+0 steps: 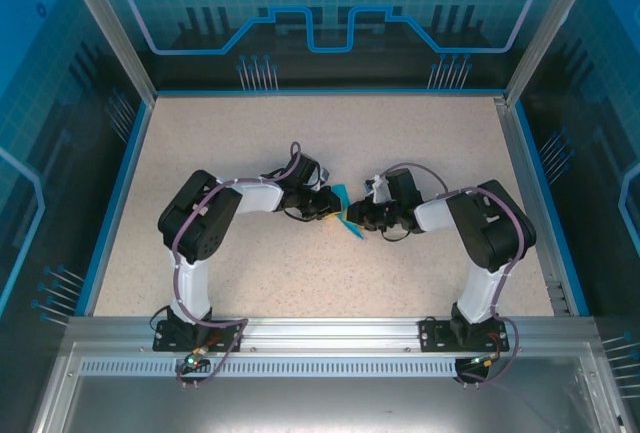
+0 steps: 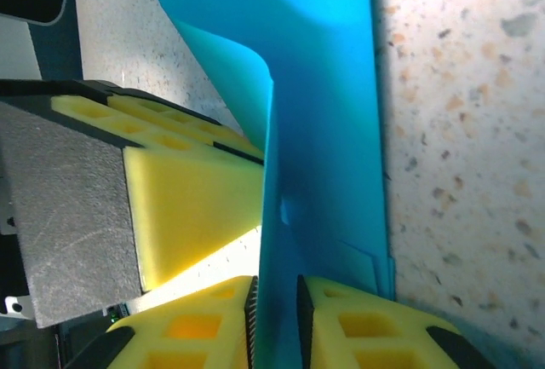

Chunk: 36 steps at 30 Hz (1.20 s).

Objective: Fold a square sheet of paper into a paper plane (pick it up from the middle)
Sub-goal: Fold the wing for the fifth time at the center of the table.

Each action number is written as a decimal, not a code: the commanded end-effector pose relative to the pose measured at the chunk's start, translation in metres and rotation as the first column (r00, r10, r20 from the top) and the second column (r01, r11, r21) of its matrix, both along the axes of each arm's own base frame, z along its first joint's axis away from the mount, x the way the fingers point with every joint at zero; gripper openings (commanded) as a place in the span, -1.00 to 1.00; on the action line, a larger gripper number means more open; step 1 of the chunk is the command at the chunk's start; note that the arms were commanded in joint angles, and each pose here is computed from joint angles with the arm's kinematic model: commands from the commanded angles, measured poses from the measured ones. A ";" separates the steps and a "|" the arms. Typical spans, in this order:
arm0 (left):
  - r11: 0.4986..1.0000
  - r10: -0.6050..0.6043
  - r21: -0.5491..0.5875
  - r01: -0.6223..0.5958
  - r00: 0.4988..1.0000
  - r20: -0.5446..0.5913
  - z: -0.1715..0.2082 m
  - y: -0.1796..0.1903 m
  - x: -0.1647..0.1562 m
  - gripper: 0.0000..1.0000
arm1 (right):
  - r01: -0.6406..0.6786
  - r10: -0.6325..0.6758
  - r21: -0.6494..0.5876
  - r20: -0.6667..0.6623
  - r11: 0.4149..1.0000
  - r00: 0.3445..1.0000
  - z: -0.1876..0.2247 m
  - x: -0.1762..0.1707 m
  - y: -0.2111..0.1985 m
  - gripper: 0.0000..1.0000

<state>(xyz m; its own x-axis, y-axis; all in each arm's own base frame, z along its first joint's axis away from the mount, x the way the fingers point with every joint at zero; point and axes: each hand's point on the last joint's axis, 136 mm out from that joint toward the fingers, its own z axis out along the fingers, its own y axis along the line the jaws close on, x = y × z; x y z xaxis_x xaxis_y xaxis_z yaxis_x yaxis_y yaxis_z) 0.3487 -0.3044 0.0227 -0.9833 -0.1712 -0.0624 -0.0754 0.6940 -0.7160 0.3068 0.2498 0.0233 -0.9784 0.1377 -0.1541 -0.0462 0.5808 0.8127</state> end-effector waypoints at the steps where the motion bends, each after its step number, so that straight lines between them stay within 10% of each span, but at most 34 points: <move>1: 1.000 -0.021 0.014 0.021 1.000 -0.005 -0.003 -0.003 0.000 -0.70 | 0.001 -0.003 -0.048 -0.045 0.999 0.999 -0.001 -0.007 -0.010 -0.53; 36: 0.997 -0.050 -0.048 0.052 0.998 0.040 0.024 -0.012 0.002 -0.66 | -0.031 0.019 -0.098 -0.127 0.995 0.992 -0.019 -0.026 -0.014 -0.86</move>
<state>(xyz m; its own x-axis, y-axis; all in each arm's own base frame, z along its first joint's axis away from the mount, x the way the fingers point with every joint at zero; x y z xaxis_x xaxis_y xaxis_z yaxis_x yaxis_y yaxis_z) 0.3523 -0.3086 0.0301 -0.9842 -0.1643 -0.0664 -0.0656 0.6857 -0.7249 0.2867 0.2363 0.0128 -0.9916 0.0974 -0.0853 0.0016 0.6678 0.7443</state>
